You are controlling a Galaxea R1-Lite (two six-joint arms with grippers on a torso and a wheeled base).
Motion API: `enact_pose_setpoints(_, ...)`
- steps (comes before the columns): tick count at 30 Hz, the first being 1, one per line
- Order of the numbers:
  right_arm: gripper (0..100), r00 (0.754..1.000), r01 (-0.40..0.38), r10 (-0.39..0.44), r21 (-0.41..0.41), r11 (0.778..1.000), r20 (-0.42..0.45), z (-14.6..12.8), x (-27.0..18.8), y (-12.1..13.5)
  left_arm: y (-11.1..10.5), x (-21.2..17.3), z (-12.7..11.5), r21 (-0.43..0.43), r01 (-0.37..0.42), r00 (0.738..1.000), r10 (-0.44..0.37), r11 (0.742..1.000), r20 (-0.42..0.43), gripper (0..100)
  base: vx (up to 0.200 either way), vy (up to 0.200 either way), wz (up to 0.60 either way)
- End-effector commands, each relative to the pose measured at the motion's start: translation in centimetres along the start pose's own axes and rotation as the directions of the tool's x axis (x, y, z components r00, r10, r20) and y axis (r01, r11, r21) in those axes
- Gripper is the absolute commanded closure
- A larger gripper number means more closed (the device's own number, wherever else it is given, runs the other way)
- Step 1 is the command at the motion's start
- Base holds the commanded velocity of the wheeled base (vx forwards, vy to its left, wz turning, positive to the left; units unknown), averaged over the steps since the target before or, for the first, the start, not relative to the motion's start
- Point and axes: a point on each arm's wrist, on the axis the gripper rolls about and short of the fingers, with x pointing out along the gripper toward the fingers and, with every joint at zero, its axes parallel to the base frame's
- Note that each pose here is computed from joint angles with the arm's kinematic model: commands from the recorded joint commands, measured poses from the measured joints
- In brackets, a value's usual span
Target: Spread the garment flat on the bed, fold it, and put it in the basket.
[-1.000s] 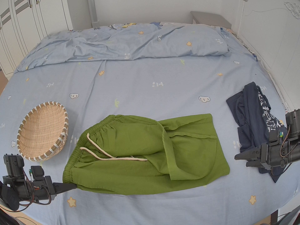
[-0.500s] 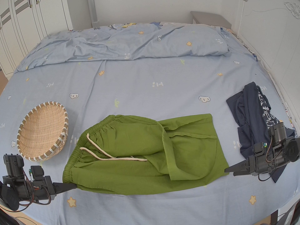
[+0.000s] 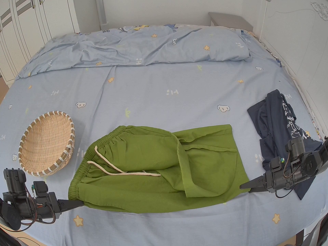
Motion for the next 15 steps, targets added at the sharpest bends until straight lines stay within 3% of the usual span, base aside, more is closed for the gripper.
enact_pose_setpoints(1, 0, 1.0, -0.001, 0.001, 0.007, 1.0, -0.008, 0.16, 0.53, -0.46, 0.08, 0.0, -0.28, -0.009, -0.003, 1.0, 0.003, 1.0, -0.009, 100, 0.0, 0.0, 0.0)
enact_pose_setpoints(15, 0, 0.999, -0.039, 0.039, -0.01, 0.999, -0.016, 0.52, 1.36, -0.44, 0.35, 0.12, -0.22, -0.017, -0.009, 1.0, 0.009, 1.0, -0.014, 100, 0.0, 0.0, 0.0)
